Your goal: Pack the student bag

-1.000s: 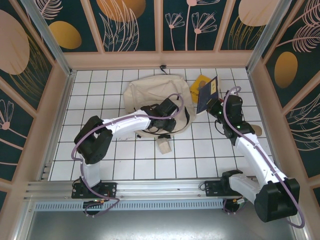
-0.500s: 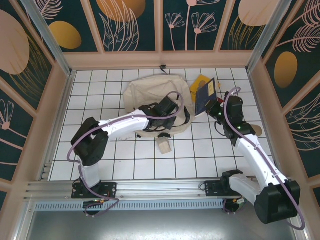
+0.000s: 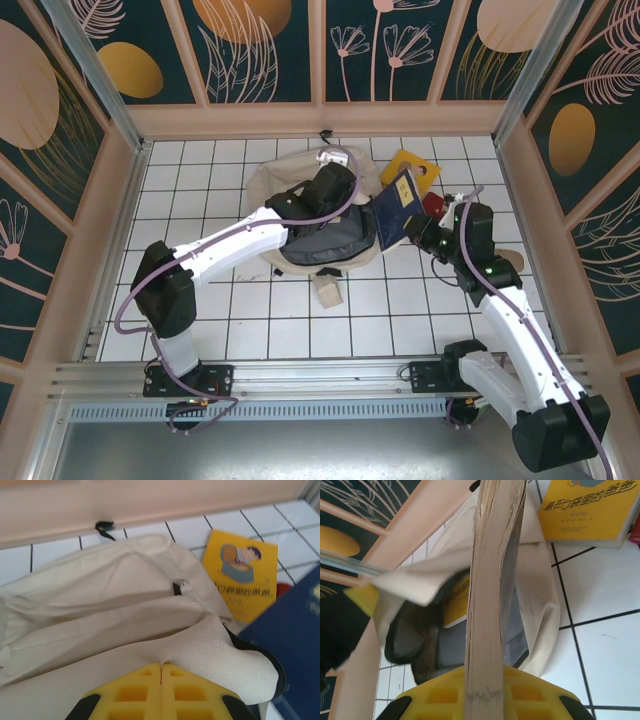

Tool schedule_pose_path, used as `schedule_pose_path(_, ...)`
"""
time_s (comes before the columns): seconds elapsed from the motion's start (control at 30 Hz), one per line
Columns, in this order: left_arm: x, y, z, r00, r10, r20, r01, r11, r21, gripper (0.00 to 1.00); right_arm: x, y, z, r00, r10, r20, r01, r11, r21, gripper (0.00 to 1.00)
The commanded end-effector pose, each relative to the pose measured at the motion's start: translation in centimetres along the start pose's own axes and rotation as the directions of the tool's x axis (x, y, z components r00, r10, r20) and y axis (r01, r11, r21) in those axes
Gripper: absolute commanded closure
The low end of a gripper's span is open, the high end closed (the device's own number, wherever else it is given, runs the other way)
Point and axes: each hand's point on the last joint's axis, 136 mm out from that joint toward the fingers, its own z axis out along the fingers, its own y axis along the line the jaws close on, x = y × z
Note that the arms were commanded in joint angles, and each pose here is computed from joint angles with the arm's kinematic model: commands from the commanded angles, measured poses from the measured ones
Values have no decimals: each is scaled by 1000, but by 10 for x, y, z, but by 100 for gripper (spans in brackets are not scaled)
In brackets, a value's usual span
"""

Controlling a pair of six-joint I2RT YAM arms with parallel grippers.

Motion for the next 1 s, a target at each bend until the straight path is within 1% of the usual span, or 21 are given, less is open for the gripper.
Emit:
schedule_pose_path(0.0,-47,-4,-7,983,-123,139,124,992,1,100,15,19,-8,998,44,-40,-48,995,-92,95)
schedule_pose_path(0.23,-64,-9,-6,975,-137,172,139,990,1,100,60,42,1,986,81,-145,-103,982,-156,95)
schedule_pose_path(0.37,-68,-16,-6,974,-150,167,147,989,30,100,75,47,16,979,112,-170,-141,975,-172,95)
schedule_pose_path(0.5,-71,-19,-11,975,-148,164,141,988,55,100,71,57,35,974,166,-154,-197,957,-215,95)
schedule_pose_path(0.57,-71,-20,-14,978,-133,161,125,990,61,100,67,72,42,972,178,-150,-215,933,-287,95)
schedule_pose_path(0.63,-71,-17,-18,980,-117,158,110,992,55,100,63,84,49,974,180,-142,-218,918,-332,95)
schedule_pose_path(0.77,-71,-13,-29,982,-99,158,91,994,61,100,53,95,66,974,188,-124,-220,911,-349,96)
schedule_pose_path(0.97,-81,-6,-44,977,-94,191,84,995,61,100,51,82,110,955,282,-88,-295,923,-248,96)
